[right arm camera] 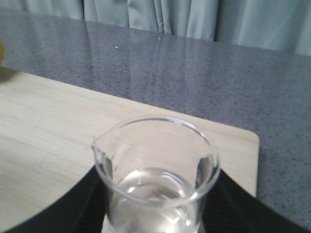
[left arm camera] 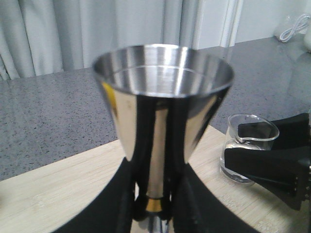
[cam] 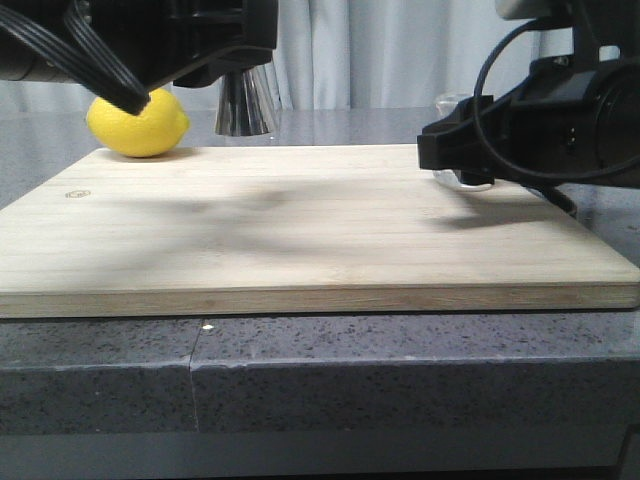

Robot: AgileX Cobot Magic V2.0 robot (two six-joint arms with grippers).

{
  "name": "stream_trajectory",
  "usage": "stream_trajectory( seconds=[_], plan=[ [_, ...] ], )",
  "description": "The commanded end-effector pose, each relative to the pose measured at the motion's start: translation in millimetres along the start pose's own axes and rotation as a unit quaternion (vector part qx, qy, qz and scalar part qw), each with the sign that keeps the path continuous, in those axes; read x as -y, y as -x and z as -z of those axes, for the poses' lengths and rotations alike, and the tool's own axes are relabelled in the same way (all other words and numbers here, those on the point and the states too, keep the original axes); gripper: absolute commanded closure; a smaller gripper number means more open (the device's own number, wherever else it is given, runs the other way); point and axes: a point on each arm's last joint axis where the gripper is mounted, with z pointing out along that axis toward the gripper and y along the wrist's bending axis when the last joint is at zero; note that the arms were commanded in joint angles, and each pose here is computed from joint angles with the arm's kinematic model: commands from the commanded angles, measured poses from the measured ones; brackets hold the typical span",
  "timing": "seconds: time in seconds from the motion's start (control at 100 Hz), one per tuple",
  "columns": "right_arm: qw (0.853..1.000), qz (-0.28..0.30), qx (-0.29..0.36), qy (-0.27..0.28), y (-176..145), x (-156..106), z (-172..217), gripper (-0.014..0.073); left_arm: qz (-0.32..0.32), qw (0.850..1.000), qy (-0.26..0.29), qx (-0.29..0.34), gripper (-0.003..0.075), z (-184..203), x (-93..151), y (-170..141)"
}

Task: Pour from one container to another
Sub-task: 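Lift the beaker with the right gripper and bring it over the jigger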

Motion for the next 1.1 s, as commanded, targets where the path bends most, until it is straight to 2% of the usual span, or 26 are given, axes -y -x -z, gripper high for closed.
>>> stream_trajectory(
  seconds=[0.0,0.17,0.65,0.82,1.09],
  plan=[
    [0.996,0.01,0.083,0.007,38,1,5,0.0426,0.006,0.998,-0.008,0.069,0.0739,4,4,26],
    [0.995,0.019,0.096,0.02,70,1,11,0.0426,0.005,0.998,-0.008,0.062,0.0739,4,4,25],
    [0.979,0.127,0.145,0.065,158,-6,22,0.0426,0.001,0.999,-0.029,0.043,0.0739,4,13,20],
    [0.967,0.173,0.166,0.087,181,-18,24,0.0426,0.001,0.999,-0.03,0.04,0.0739,4,14,20],
    [0.939,0.256,0.197,0.12,204,-39,30,0.0426,-0.002,0.999,-0.033,0.031,0.0739,4,15,18]
  ],
)
